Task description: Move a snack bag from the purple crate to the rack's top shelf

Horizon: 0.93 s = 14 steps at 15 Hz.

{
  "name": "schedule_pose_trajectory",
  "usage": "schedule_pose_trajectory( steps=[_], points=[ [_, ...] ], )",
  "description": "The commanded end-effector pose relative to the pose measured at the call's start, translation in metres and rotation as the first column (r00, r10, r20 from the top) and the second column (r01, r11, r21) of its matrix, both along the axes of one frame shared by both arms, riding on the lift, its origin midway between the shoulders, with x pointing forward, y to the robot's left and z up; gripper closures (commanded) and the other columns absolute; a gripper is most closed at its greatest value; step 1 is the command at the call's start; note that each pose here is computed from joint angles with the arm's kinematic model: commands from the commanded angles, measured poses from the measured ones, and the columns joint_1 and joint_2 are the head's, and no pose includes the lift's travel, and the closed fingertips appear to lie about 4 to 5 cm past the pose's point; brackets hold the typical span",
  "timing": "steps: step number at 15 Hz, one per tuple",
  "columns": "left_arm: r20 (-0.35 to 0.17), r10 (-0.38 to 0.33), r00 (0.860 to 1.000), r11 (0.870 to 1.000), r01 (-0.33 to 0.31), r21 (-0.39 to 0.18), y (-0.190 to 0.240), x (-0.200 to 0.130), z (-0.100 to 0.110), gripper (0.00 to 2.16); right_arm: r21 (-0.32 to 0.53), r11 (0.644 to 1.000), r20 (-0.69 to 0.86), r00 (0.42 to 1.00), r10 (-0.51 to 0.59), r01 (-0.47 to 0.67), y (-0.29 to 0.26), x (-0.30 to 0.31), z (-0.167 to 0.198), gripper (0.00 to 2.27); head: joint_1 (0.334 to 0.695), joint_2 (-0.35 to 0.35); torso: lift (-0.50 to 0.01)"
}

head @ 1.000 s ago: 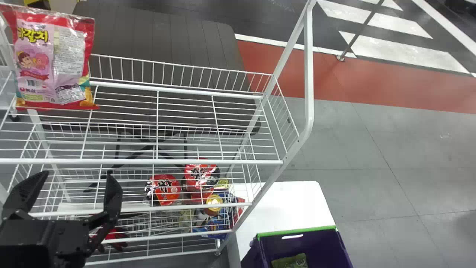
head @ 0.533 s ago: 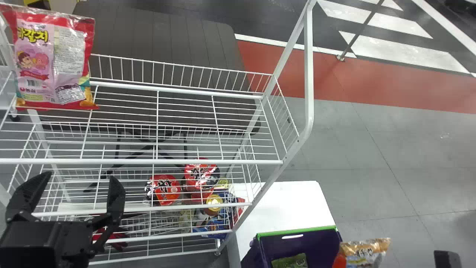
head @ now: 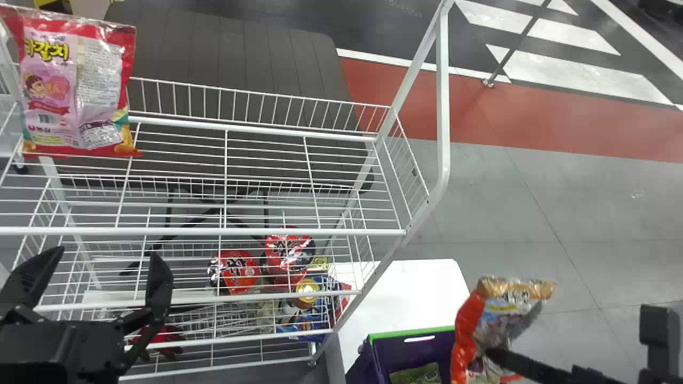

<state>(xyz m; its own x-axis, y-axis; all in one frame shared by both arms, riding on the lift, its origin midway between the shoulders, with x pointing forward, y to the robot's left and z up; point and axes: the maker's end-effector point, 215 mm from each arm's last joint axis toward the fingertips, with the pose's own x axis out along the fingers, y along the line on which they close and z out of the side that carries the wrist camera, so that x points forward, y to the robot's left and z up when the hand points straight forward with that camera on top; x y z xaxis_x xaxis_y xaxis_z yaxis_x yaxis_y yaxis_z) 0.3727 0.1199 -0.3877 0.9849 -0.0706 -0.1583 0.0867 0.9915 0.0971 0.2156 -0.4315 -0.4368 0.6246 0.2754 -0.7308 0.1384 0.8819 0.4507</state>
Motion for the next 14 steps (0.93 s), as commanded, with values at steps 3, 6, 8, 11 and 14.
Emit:
schedule_pose_trajectory(
  steps=[3,6,8,11,14],
  points=[
    [0.023,0.027,0.999,1.0,-0.027,-0.012,0.015,-0.001,0.008,0.06,0.073,0.997,0.087,0.996,0.012,-0.018,0.058,0.046,0.056,2.04,0.695,-0.35,0.002],
    [0.04,0.059,0.997,0.997,-0.058,-0.044,0.039,0.006,0.015,0.06,0.022,0.993,0.198,0.974,0.108,-0.114,0.092,0.081,0.097,2.04,0.695,-0.35,0.002],
    [0.043,0.086,0.995,0.994,-0.083,-0.066,0.065,0.015,0.018,0.06,-0.01,0.986,0.263,0.95,0.166,-0.169,0.116,0.106,0.12,2.04,0.695,-0.343,0.002],
    [0.046,0.105,0.993,0.992,-0.101,-0.076,0.082,0.02,0.021,0.06,-0.078,0.971,0.325,0.915,0.24,-0.227,0.152,0.14,0.147,2.04,0.695,-0.212,0.002],
    [0.04,0.093,0.995,0.993,-0.09,-0.079,0.081,0.02,0.018,0.06,-0.162,0.952,0.345,0.889,0.301,-0.259,0.188,0.172,0.161,2.04,0.695,-0.134,0.002]
  ],
)
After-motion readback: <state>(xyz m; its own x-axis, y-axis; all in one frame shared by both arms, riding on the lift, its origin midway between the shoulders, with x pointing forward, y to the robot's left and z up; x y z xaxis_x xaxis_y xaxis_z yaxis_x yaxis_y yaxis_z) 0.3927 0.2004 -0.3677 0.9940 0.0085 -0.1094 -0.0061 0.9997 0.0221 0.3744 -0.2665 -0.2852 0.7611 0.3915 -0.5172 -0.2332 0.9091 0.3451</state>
